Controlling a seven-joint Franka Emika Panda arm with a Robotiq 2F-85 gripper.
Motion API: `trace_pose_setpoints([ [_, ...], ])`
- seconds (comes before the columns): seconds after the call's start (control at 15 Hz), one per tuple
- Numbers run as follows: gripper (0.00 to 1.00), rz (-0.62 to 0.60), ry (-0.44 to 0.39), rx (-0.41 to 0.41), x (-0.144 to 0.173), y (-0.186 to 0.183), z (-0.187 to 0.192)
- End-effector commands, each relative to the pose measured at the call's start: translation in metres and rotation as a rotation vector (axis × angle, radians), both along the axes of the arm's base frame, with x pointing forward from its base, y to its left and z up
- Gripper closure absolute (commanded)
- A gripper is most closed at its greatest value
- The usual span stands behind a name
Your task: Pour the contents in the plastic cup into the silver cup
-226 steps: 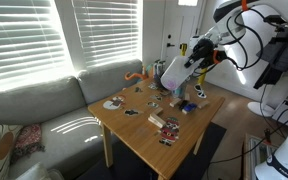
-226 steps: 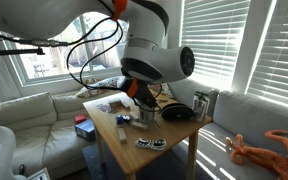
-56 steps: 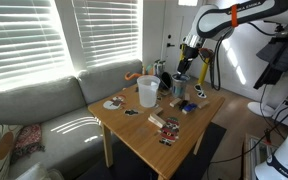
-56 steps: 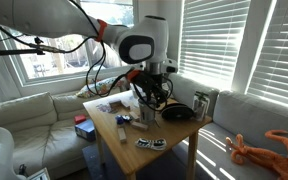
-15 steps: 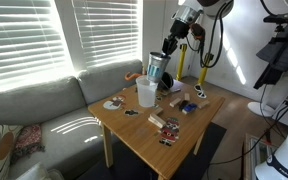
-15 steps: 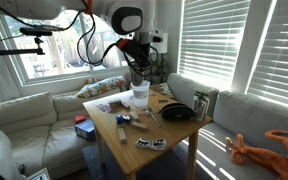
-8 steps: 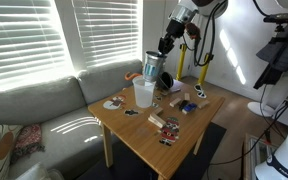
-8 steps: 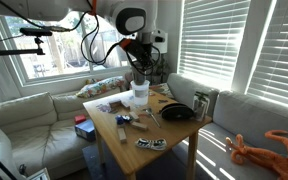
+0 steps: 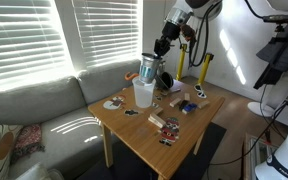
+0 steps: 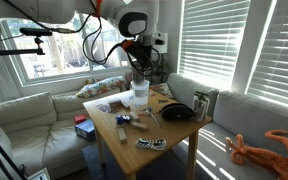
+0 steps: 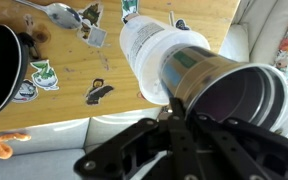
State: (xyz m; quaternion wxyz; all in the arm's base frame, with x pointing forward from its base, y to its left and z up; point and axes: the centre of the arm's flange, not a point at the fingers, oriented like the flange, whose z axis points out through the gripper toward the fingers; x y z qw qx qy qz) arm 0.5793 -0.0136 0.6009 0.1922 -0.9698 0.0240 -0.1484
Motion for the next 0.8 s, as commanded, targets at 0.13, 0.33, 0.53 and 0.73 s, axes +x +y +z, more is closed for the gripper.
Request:
trace_pose_setpoints([
  [0.13, 0.99, -0.011, 0.093, -0.037, 0.017, 0.014, -0.011],
  [0.33, 0.99, -0.006, 0.109, -0.057, 0.022, 0.018, -0.018],
  [0.53, 0.68, -0.002, 0.113, -0.068, 0.025, 0.019, -0.022],
  [0.73, 0.53, -0.005, 0.109, -0.072, 0.025, 0.016, -0.022],
])
